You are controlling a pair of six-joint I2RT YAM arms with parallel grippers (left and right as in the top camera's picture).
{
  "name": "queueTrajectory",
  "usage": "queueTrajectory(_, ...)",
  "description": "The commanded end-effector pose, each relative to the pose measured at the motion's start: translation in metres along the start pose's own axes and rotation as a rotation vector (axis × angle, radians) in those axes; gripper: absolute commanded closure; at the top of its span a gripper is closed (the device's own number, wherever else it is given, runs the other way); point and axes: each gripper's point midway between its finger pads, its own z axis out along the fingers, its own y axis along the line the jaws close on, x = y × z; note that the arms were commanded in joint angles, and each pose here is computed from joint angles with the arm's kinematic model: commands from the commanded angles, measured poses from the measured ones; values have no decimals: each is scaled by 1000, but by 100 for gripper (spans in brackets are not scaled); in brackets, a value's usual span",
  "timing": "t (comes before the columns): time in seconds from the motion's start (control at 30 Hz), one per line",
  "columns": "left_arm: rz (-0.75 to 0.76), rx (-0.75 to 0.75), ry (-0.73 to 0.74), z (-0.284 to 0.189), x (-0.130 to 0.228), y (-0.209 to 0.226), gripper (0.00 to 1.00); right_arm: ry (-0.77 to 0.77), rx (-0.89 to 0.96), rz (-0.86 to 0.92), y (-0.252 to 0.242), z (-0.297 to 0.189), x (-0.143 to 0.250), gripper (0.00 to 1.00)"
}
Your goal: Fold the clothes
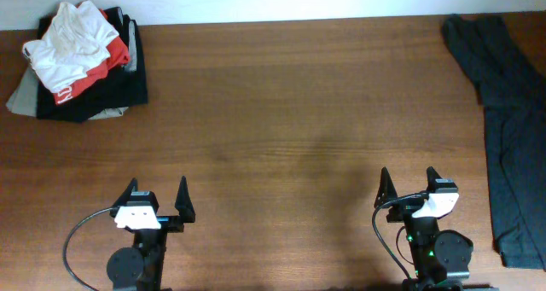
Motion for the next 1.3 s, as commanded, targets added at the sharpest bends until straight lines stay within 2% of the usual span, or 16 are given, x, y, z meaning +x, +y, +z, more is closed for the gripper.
queueTrajectory(0.0, 15, -11, -1, 0, 2, 2, 1, -1, 25, -3, -5, 0, 1, 1)
queueTrajectory(0.73, 15, -11, -1, 0, 2, 2, 1, -1, 24, -2, -5, 0, 1, 1)
queueTrajectory(1.0, 15, -11, -1, 0, 2, 2, 1, 10, -173, 263, 29, -3, -4, 1)
queueTrajectory(1.27, 15, -11, -2, 0, 2, 2, 1, 6, -197, 272, 33, -4, -6, 1)
